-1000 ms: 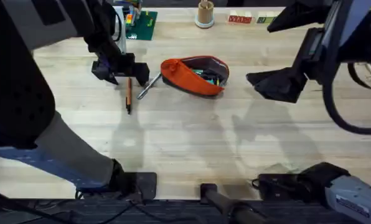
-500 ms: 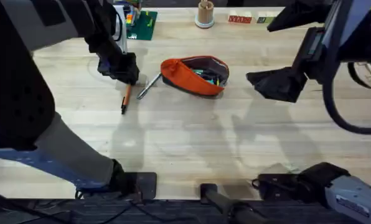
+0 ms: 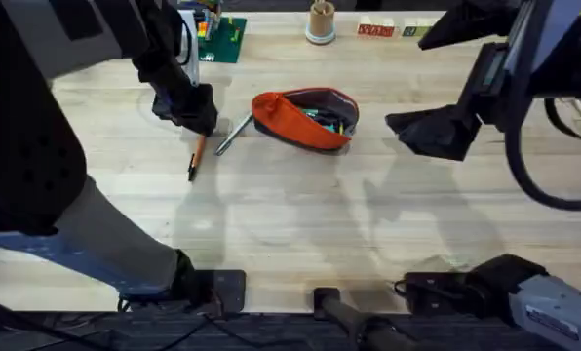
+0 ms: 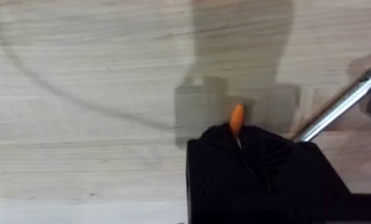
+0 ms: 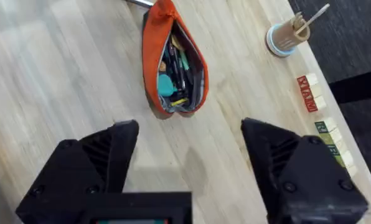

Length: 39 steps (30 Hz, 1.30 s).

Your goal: Unzip the bag, pick up the pens from the table one at a time and place them inside, then zip the bag closed.

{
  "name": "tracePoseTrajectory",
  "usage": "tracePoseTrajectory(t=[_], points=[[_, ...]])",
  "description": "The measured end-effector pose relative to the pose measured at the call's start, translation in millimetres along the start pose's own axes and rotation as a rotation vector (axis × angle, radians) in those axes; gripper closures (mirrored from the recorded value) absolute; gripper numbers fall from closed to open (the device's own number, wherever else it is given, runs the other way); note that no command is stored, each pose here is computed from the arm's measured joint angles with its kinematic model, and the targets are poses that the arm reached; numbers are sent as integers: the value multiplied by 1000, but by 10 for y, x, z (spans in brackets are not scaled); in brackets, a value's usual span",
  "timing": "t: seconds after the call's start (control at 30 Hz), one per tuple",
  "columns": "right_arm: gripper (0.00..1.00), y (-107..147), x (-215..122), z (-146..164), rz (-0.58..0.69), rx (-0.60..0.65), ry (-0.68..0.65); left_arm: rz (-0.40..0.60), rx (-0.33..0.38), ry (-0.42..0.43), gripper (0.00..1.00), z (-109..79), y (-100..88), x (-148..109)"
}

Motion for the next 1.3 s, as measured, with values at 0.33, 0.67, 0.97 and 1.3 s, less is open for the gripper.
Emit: tracePoseTrajectory(t=[0.33,0.67,0.97,1.3], points=[[4,0,0,0,0,0,0,-198,6,23,957,-30,-80,-683],[4,0,0,1,0,0,0,-420,272,158,957,-322,48,-1447],[5,0,0,0,0,0,0,-524,709,396,958,-912,232,-1689],[4,0,0,0,0,0,0,-815,1041,696,957,-1376,220,-2156]])
Point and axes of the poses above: each hand's point on the last joint's axis, 136 mm out from that joint toward the fingers, its own x axis out along the fingers, its own z axis along the line the jaws close on, y = z × x, the point moved 3 cm from there along -x, back along the fingers, and after that the axes turned 11 degrees about -x, right-handed, at the moved point
